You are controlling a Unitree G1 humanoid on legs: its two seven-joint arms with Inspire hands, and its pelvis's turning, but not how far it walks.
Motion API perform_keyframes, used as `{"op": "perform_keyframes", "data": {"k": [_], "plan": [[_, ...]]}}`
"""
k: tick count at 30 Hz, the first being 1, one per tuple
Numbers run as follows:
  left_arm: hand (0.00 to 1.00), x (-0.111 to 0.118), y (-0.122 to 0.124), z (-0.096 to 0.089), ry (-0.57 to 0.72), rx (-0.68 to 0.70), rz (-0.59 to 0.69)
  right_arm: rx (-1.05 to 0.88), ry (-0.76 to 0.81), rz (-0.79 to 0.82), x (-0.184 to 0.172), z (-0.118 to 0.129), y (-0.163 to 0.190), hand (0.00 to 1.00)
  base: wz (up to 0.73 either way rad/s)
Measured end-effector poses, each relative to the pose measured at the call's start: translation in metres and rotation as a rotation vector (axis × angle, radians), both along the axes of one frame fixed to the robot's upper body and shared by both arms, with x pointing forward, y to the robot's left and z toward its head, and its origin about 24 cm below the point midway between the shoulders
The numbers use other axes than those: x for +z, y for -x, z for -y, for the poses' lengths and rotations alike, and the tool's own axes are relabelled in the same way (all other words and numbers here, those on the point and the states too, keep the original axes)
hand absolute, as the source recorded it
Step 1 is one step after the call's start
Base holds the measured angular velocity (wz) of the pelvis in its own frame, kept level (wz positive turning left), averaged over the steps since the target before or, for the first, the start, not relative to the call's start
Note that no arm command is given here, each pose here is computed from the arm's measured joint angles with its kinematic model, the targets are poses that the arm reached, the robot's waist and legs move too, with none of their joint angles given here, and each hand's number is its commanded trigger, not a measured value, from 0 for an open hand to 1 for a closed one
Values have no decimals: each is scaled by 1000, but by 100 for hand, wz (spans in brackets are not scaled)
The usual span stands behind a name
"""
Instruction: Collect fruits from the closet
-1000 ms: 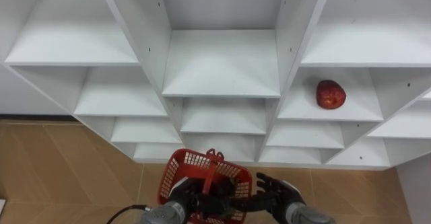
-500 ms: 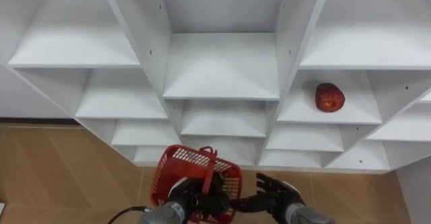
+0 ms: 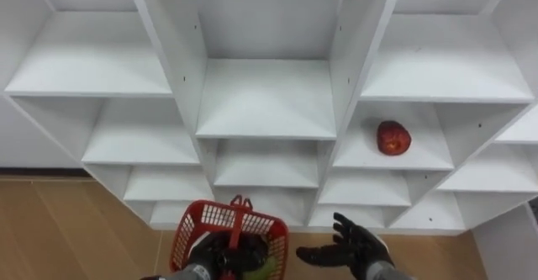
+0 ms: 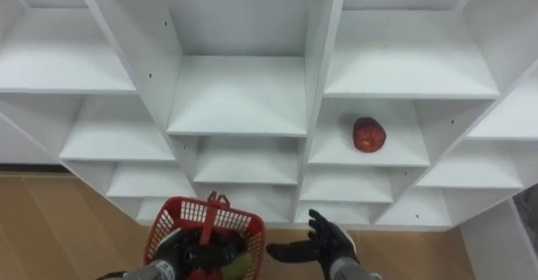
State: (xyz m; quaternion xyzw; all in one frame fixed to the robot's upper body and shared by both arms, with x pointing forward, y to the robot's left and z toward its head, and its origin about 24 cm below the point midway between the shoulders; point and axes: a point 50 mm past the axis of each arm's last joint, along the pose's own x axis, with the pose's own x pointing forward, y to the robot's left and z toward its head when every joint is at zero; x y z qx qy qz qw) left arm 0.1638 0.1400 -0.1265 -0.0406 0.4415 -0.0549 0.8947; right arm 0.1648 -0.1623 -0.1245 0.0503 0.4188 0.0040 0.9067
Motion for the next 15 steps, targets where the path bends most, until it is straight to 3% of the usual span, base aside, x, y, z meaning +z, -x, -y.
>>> {"op": "perform_keyframes", "data": {"k": [5, 15], "plan": [[100, 4, 2, -7, 39, 160, 18, -44, 58, 31, 5, 6, 6, 0, -12], [100, 5, 1, -14, 41, 258, 26, -68, 226, 187, 31, 16, -4, 0, -3]]}}
